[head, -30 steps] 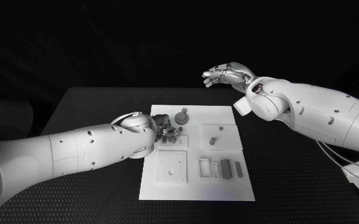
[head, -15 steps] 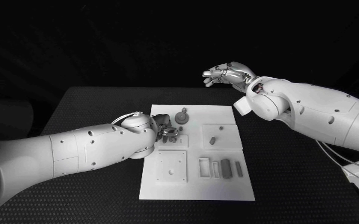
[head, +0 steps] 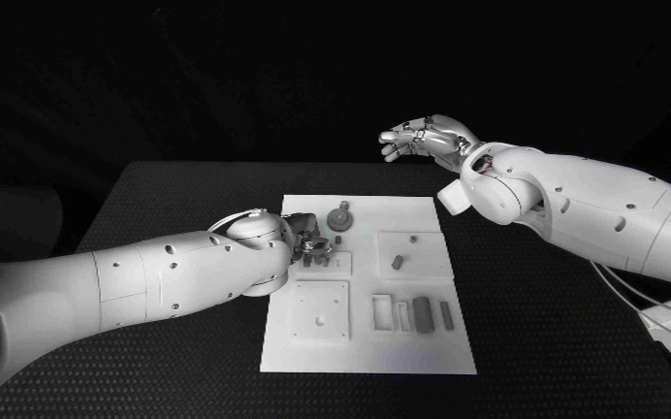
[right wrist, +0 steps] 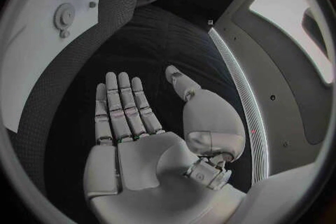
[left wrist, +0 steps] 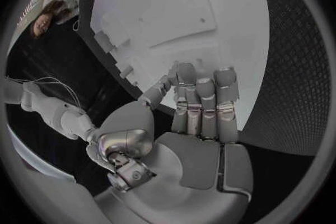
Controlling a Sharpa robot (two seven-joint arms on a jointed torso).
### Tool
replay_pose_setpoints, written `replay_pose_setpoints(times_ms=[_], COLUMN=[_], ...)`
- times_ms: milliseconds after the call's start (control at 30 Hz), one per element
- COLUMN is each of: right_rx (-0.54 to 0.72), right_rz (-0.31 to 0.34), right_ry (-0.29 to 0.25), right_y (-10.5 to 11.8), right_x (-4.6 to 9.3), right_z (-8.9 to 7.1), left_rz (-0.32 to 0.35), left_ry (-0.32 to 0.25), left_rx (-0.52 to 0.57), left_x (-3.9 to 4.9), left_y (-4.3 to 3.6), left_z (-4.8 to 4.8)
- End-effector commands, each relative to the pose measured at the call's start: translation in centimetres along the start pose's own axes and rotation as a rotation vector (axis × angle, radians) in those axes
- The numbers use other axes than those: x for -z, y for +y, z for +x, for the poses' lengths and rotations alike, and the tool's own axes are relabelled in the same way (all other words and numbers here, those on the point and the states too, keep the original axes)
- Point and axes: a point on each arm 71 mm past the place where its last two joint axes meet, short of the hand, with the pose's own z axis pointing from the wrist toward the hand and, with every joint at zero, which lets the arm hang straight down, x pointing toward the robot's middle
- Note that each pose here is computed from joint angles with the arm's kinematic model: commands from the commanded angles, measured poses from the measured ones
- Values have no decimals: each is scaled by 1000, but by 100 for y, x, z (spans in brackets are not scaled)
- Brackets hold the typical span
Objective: Assemble the parts on the task board
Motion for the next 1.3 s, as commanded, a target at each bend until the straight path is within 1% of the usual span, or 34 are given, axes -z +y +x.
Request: replay_pose_setpoints(times_ms=[33,267,1300], right_rx=[-7,-8,-13], right_rz=[-9,-8,-2], right_ry=[15,18,24], right_y=[3,2,-22], right_x=[-1,-1,0], right_z=[15,20,32], left_rz=[8,17,13], left_ry=[20,21,28], left_rx=[-12,-11,-2], left_x=[4,5,-1], left_y=[-16,-31,-17], left_z=[17,25,41])
